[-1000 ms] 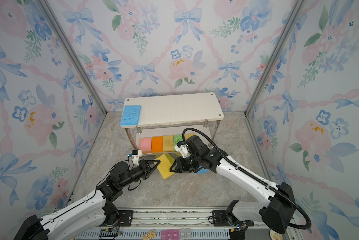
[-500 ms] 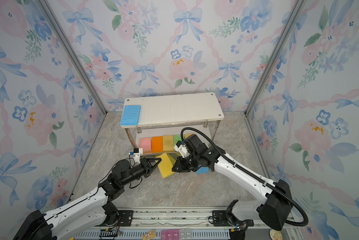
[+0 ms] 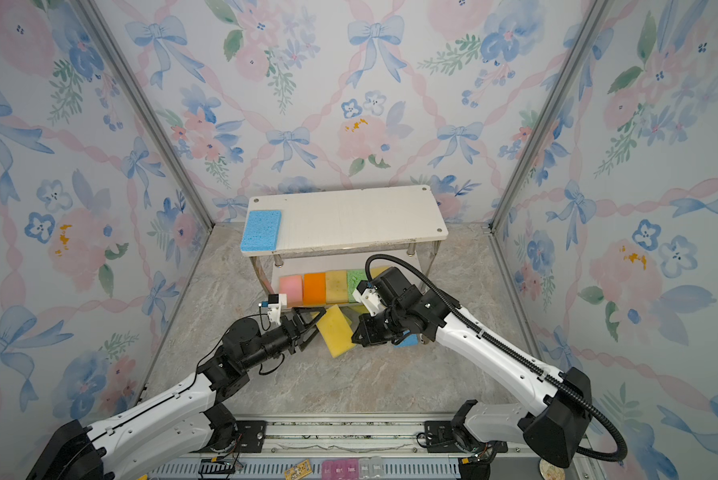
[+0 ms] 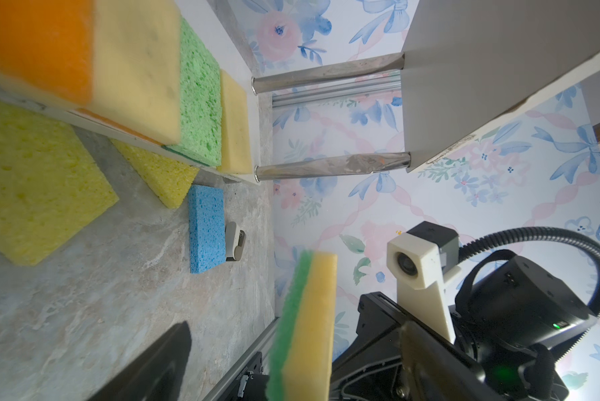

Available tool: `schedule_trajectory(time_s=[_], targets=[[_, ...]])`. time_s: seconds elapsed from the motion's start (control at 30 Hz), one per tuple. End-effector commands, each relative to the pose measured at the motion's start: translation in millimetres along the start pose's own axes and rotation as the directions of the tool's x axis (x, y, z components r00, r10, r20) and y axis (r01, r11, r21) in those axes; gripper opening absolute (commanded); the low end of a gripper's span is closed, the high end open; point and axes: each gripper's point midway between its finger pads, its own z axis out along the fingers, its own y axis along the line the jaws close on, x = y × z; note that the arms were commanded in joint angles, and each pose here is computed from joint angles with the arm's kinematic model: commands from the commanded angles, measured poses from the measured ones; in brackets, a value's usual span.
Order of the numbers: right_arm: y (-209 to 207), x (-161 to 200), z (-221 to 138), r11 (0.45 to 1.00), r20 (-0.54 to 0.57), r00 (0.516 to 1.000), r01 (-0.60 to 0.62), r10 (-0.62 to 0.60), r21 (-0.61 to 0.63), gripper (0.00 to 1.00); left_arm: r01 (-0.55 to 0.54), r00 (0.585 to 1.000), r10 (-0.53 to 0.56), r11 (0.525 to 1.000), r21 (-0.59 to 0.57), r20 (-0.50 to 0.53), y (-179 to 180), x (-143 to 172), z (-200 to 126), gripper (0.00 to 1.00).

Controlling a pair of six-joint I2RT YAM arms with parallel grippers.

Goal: Arrange cleaning sponges on a shelf
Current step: Pick up the cleaning sponge from the bottom-center of the table, then place the cleaning sponge at the shelf.

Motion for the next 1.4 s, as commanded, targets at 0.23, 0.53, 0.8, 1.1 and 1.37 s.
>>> schedule_trajectory(time_s=[0.23,0.53,0.8,1.1,1.37], targets=[[62,-18,-118,0.994,0.219,0.972,0.099,-0.087,-0.045,0.00,-0.153,0.979,0.178,0.963,-0.220,0.102,11,-30,-35,0.98],[111,-118,-150,0.986,0.364,0.924,-0.068,0.120,-0.151,0.00,-0.150,0.979,0.181,0.952,-0.266,0.096,24,-29,-39,0.98],[103,-187,-118,0.988,0.378,0.914,-0.124,0.149,-0.090,0.00,-0.177,0.977,0.202,0.944,-0.279,0.065,24,-24,-43,0.98],[109,-222,-79,0.976,0.347,0.916,-0.155,0.201,-0.156,0.00,-0.180,0.980,0.197,0.937,-0.301,0.028,31,-16,-52,0.98],[108,-233,-67,0.971,0.355,0.909,-0.166,0.218,-0.171,0.00,-0.175,0.980,0.194,0.938,-0.299,0.035,33,-14,-61,0.98]])
